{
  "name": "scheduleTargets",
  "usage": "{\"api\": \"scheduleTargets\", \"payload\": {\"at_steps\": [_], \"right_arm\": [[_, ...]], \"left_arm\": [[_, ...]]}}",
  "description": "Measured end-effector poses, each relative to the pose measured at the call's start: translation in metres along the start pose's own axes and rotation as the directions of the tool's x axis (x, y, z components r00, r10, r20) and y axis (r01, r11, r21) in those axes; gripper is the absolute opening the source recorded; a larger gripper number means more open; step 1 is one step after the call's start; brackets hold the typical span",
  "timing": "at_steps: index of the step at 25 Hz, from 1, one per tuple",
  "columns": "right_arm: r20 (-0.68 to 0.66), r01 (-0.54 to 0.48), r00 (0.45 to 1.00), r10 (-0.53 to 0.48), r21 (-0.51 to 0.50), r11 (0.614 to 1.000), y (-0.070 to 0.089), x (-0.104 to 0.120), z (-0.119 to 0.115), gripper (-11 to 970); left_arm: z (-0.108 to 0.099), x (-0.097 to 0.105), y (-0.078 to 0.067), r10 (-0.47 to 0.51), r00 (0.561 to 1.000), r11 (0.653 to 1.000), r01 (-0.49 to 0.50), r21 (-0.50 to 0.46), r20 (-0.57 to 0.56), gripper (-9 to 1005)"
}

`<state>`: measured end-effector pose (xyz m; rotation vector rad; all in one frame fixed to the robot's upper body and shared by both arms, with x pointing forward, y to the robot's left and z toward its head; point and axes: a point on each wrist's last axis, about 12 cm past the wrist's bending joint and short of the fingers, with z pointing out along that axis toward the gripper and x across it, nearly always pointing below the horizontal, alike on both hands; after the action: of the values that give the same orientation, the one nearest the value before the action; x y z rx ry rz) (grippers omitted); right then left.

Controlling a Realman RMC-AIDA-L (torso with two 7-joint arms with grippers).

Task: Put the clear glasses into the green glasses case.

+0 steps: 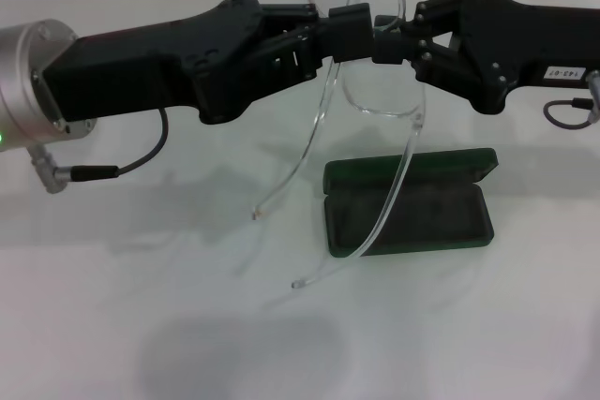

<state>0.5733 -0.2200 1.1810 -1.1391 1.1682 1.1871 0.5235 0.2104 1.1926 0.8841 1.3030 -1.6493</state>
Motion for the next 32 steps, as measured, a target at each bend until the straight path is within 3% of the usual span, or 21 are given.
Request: {"api": "scheduleTargets", "payload": {"at_steps": [17, 32], "right_arm": [[0.019, -0.026, 0.999, 0.028, -0.078, 0.997, 0.003, 0.003, 0.019, 77], [0.030, -0.045, 0.998, 0.047, -0.057, 0.997, 0.004, 0.011, 0.017, 77]], "left_arm": [[-0.001, 0.014, 0.009, -0.005, 1.000, 1.000, 0.005, -0.010, 0.019, 50], [-0.009, 0.023, 0.010, 0.071, 0.992, 0.997, -0.066, -0.051, 0.100, 50]]}}
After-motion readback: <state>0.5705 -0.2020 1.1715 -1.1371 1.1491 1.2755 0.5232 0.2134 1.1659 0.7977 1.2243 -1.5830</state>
